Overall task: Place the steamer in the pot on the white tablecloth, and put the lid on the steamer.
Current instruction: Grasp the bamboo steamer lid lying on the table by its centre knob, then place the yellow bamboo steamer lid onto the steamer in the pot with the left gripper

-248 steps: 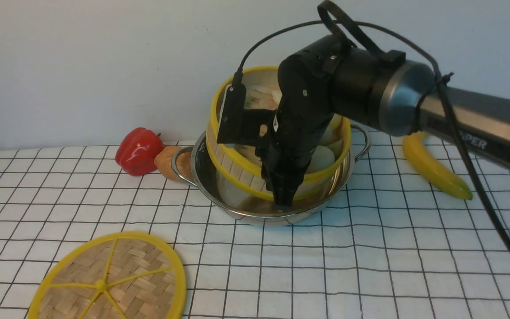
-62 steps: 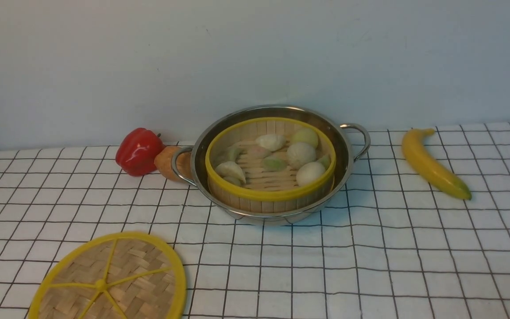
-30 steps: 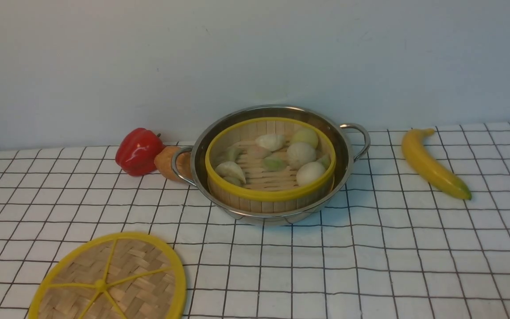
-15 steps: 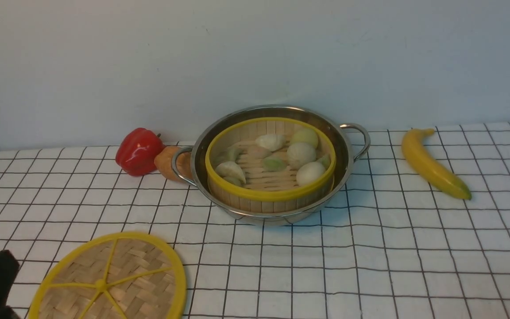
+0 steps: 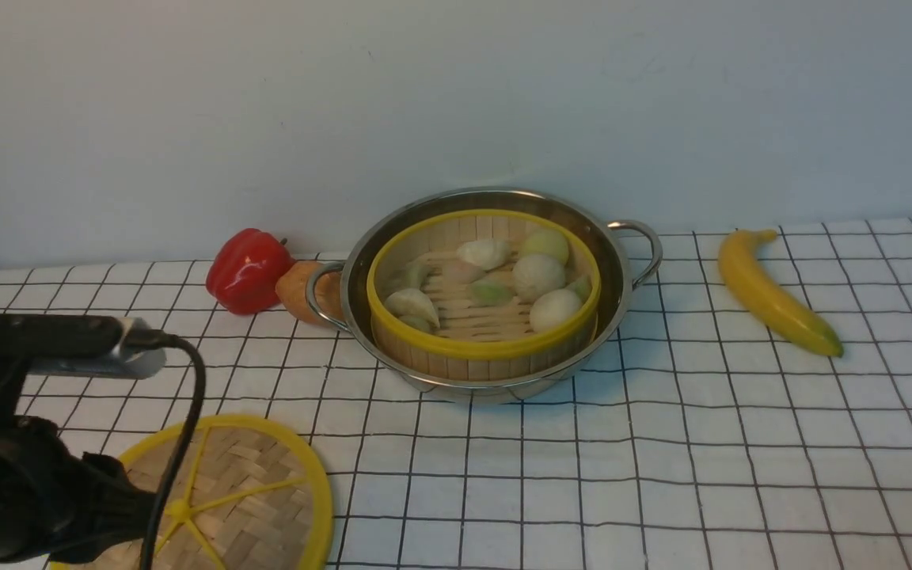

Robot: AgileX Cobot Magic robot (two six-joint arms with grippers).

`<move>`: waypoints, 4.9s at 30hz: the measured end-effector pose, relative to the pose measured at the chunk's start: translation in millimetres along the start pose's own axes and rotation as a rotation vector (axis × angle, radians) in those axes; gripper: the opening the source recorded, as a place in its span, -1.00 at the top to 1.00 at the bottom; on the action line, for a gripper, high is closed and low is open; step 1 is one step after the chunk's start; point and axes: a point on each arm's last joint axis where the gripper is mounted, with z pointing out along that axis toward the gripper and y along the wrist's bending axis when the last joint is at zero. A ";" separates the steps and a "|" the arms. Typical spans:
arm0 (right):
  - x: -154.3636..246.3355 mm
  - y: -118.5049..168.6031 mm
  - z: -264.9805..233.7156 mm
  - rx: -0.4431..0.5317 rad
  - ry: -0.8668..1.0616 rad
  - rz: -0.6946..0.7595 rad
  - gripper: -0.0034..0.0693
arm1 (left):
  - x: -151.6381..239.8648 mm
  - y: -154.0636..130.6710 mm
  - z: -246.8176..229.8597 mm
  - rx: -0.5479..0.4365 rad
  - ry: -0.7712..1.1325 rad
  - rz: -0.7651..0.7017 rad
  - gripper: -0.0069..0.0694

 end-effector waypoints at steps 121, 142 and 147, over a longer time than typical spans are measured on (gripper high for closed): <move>-0.1 0.0 0.0 0.000 -0.001 0.016 0.25 | -245.6 -128.2 124.8 0.087 -0.327 1.155 0.50; -0.1 0.0 0.0 0.000 -0.001 0.016 0.25 | -257.9 -129.7 145.3 0.009 -0.469 1.242 0.52; -0.1 0.0 0.0 0.000 -0.001 0.016 0.25 | -259.5 -132.2 143.4 0.031 -0.498 1.215 0.52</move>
